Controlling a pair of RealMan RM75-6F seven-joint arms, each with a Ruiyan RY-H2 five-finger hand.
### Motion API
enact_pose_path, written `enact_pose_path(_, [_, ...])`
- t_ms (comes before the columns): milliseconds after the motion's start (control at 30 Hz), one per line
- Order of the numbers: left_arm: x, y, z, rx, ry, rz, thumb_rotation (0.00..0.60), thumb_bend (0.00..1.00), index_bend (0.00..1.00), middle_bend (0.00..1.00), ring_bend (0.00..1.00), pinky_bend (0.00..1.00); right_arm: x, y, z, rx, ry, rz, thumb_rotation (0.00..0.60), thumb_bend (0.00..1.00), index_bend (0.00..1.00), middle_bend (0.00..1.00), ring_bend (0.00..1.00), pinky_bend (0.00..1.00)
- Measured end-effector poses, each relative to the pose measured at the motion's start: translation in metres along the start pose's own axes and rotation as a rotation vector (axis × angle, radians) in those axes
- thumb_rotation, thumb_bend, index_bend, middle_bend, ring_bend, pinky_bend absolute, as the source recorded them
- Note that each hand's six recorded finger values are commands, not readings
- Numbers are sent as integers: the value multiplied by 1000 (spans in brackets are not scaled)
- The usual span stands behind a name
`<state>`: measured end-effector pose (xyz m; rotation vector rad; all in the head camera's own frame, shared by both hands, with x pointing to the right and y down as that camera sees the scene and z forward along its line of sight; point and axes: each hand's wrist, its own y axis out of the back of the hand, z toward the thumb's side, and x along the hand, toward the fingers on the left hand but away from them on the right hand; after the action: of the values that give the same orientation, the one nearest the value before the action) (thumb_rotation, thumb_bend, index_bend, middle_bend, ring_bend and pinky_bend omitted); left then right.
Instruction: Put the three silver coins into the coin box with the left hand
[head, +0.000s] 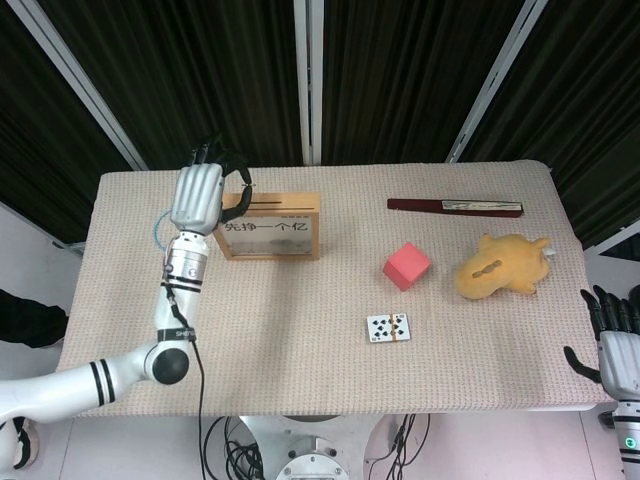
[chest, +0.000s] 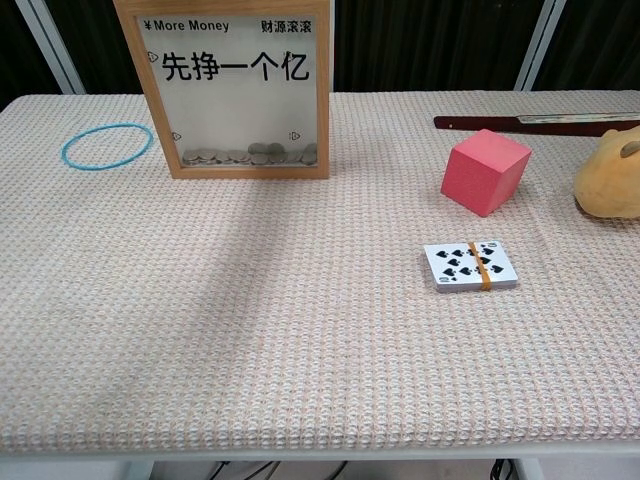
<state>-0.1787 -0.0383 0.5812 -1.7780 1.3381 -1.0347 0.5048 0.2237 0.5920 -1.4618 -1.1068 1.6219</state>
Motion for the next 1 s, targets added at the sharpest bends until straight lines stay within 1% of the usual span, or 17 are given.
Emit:
enact_pose_path(167, [1, -16, -7, -5, 50, -82, 600, 486, 661, 315, 60, 79, -1, -3, -2, 1, -7, 8, 600, 223, 0, 0, 0, 0])
enact_pose_path(267, [0, -21, -8, -7, 70, -128, 600, 486, 663, 316, 60, 76, 0, -4, -4, 1, -11, 10, 600, 223, 0, 0, 0, 0])
enact_pose_path(433, [0, -26, -12, -22, 101, -180, 600, 486, 663, 316, 60, 74, 0, -4, -4, 0, -9, 8, 600, 222, 0, 0, 0, 0])
enact_pose_path(633, [3, -29, -18, -49, 122, -188, 600, 487, 663, 316, 60, 74, -1, -5, -5, 3, -14, 13, 600, 223, 0, 0, 0, 0])
enact_pose_path(1000, [7, -36, -15, -59, 123, -189, 600, 487, 666, 318, 60, 74, -1, -5, -5, 9, -17, 14, 600, 224, 0, 0, 0, 0])
